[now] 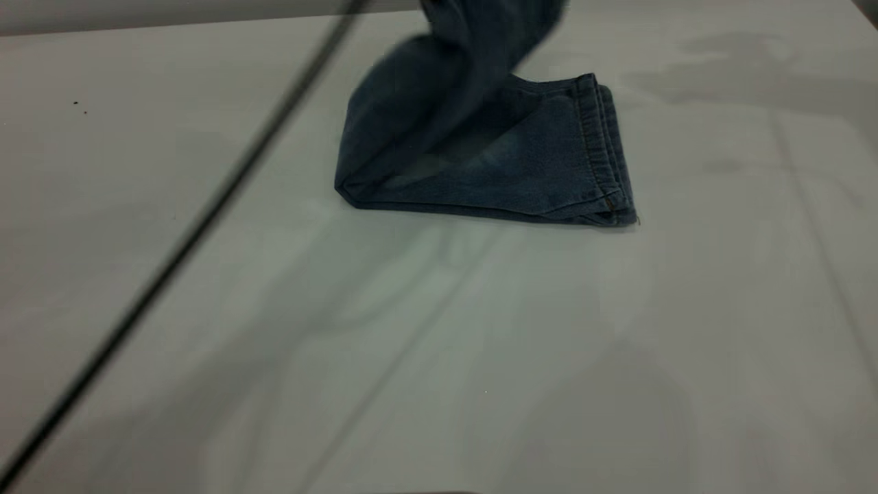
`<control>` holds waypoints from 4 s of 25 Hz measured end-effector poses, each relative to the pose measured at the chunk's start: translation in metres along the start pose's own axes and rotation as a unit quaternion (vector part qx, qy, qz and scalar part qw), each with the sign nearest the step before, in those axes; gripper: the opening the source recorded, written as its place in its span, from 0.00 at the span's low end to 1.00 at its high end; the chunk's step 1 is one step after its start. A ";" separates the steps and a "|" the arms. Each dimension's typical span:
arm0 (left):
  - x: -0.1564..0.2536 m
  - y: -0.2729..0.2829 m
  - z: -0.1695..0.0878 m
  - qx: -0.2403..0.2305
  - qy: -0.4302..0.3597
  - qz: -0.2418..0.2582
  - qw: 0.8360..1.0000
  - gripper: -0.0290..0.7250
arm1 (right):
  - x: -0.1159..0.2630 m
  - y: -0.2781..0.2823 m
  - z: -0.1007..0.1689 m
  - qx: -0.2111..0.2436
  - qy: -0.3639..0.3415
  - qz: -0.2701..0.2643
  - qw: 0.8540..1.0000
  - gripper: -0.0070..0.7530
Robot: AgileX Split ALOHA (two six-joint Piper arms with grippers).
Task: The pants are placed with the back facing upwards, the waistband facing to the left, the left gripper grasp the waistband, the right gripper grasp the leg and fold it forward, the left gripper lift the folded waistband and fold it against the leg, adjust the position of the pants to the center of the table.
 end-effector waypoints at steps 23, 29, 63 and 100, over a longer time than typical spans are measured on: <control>-0.033 0.012 0.010 -0.128 -0.217 0.027 0.967 0.92 | -0.001 0.030 0.074 -0.012 0.093 0.000 0.996 0.65; -0.067 0.074 0.047 -0.217 -0.188 -0.022 0.958 0.85 | 0.006 0.016 0.091 -0.016 0.107 0.012 0.994 0.65; -0.079 0.160 0.139 -0.293 -0.074 -0.038 0.953 0.80 | 0.227 -0.200 0.076 0.242 0.101 0.360 0.895 0.65; -0.078 0.159 0.139 -0.293 -0.074 -0.036 0.953 0.80 | 0.249 -0.227 0.097 0.256 0.140 0.332 0.897 0.59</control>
Point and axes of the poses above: a point on each arm's last joint axis where the gripper is mounted, y pointing back along that axis away from the gripper, z along the wrist's bending axis when the last joint is at zero, x = y × z, the point moved 6 cm from there along -y, pointing out along that axis toward the gripper, and after that the axes turned 1 degree about y, right-handed, at the moved point
